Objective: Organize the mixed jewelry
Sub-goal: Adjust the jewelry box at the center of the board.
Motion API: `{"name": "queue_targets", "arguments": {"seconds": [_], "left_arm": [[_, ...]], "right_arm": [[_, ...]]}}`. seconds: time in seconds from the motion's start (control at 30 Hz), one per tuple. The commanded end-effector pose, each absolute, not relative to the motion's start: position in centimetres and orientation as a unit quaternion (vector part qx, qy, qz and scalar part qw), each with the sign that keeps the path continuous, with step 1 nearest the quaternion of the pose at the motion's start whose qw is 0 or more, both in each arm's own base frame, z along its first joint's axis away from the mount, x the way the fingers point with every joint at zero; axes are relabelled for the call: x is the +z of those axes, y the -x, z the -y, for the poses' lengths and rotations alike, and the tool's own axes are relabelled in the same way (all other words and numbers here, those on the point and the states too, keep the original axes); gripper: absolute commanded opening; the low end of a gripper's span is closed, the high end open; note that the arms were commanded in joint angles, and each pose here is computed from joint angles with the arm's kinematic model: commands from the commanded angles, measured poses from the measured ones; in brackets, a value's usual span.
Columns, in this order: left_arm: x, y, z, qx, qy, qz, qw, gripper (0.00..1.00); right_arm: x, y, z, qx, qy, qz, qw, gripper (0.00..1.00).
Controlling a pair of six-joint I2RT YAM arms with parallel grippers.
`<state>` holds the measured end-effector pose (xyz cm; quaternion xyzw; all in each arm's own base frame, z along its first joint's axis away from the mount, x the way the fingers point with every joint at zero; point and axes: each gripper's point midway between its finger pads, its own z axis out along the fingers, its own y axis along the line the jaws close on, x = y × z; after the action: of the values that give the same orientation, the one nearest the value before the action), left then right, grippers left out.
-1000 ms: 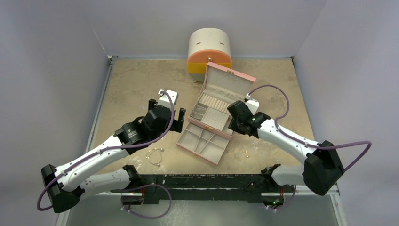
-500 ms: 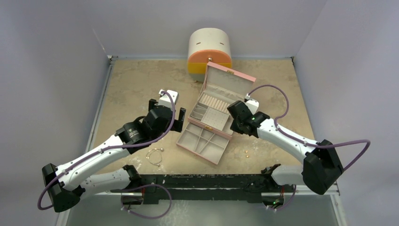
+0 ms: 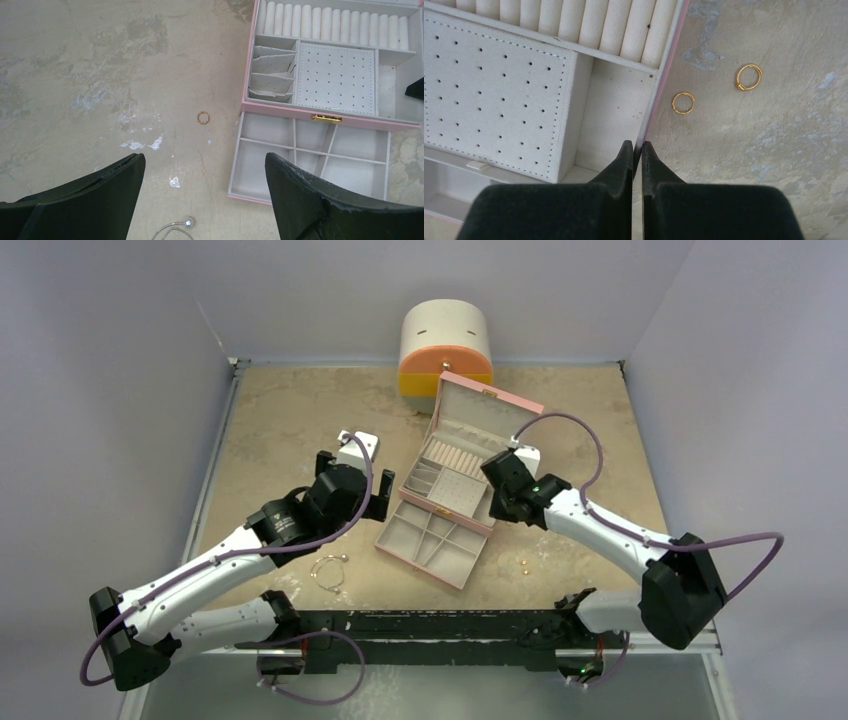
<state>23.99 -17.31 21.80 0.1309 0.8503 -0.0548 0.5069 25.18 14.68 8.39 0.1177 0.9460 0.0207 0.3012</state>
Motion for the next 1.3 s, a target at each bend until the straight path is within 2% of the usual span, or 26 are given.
{"name": "queue_targets", "arguments": {"seconds": [0.0,0.5,0.83,1.27], "left_arm": [[24.4,-24.5,17.6,-0.067,-0.116,-0.835,0.534,0.90],[24.4,-24.5,17.6,-0.068,-0.116,-0.835,0.534,0.90],[24.3,-24.5,17.6,-0.065,-0.116,-0.835,0.533,0.89],[24.3,-24.6,17.3,-0.059,-0.111,-0.835,0.535,0.89]], "right_arm": [[10.5,-27.4,-16.7,0.050,-0.054,-0.940,0.334,0.00],[9.9,-26.9,-20.2,0.134,0.034,-0.936,0.324,0.00],[10.7,-28.3,-17.9,0.071,-0.001,-0.940,0.333,0.00],[12.0,-32.3,-16.2,0.074,-0.095,-0.922,0.367,0.00]]}}
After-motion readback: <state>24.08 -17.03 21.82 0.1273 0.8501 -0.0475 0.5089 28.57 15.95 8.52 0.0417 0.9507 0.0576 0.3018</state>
